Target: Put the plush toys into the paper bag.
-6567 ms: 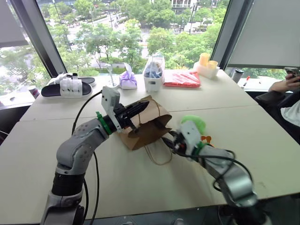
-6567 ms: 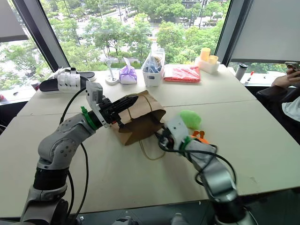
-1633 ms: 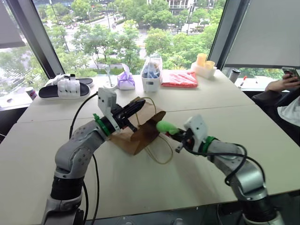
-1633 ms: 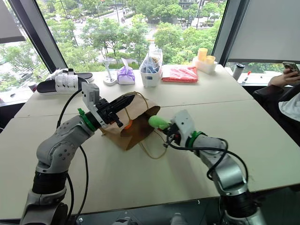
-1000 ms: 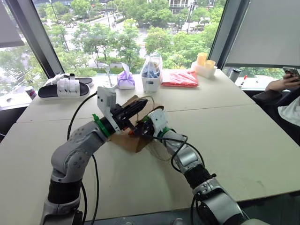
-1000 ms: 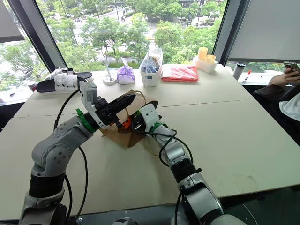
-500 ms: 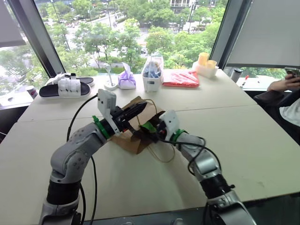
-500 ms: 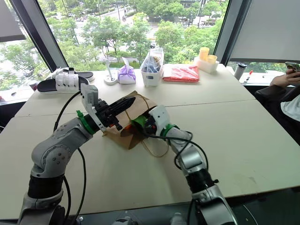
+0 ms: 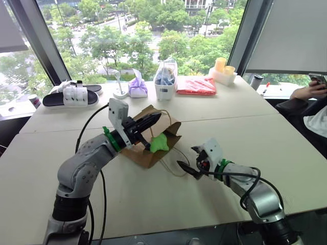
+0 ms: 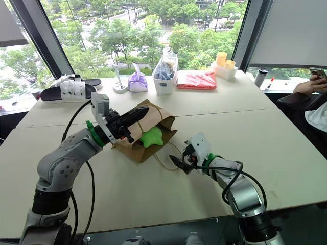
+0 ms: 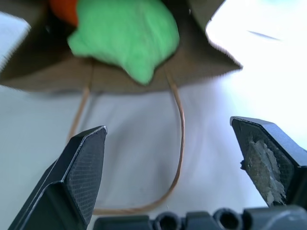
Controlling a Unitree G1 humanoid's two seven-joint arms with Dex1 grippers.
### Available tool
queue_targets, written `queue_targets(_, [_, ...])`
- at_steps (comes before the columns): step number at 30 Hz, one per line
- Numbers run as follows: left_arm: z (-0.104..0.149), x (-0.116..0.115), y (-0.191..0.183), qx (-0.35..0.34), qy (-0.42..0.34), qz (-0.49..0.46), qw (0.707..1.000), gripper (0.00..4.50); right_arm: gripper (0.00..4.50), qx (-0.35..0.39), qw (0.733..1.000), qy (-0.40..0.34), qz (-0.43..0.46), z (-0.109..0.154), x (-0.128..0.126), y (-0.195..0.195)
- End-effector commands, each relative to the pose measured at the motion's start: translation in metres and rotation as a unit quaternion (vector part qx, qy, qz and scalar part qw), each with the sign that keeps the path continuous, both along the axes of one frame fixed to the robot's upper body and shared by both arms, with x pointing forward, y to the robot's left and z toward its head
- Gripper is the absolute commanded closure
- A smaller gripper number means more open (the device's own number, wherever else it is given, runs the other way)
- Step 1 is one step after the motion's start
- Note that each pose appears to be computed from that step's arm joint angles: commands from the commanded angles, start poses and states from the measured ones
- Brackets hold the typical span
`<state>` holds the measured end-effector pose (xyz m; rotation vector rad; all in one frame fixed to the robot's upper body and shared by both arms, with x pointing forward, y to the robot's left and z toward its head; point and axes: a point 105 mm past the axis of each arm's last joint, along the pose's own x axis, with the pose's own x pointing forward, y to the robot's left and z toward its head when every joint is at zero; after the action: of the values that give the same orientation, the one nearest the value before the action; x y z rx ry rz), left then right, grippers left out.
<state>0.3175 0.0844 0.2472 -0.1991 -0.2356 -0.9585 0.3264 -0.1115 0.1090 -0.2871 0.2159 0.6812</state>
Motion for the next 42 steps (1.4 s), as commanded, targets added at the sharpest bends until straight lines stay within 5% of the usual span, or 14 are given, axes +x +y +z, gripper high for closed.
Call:
queue_targets(1, [0.015,-0.006,-0.003,0.000,-0.036,-0.005,0.999,4.50,0.04,-0.028,0.999,-0.005,-0.018,-0.003,0.009,0.001])
queue_targets(3, [0.015,-0.006,-0.003,0.001,-0.037,-0.004,0.999,4.50,0.04,-0.034,0.999,0.002,-0.024,-0.007,0.013,0.001])
queue_targets(6, [0.015,-0.005,-0.003,0.003,-0.036,0.001,0.999,4.50,0.83,-0.030,0.999,0.016,-0.029,-0.010,0.019,0.006])
queue_targets(13, [0.015,-0.005,0.000,0.002,-0.037,0.008,0.999,4.50,4.47,-0.028,0.999,0.029,-0.028,-0.010,0.027,0.013])
queue_targets(19, [0.020,0.000,0.005,-0.002,-0.047,0.024,0.999,4.50,4.47,0.022,0.999,0.002,-0.024,0.032,0.028,0.010])
queue_targets(23, [0.060,0.005,0.006,-0.056,-0.076,0.024,0.995,4.50,4.47,0.096,0.992,-0.079,-0.017,0.118,0.032,0.000])
queue_targets(28, [0.082,0.012,0.006,-0.069,-0.087,0.024,0.994,4.50,4.47,0.124,0.985,-0.119,-0.003,0.173,0.033,-0.006])
queue_targets(32, [0.074,0.023,0.010,-0.060,-0.064,0.044,0.995,4.50,4.47,0.136,0.984,-0.114,0.005,0.182,0.037,-0.004])
queue_targets(39, [0.027,0.035,0.012,0.003,-0.024,0.068,0.997,4.50,4.47,0.113,0.989,-0.093,-0.004,0.160,0.043,-0.006])
queue_targets(42, [0.013,0.033,0.014,0.020,-0.007,0.063,0.998,3.60,4.50,0.106,0.990,-0.093,-0.004,0.156,0.042,-0.007])
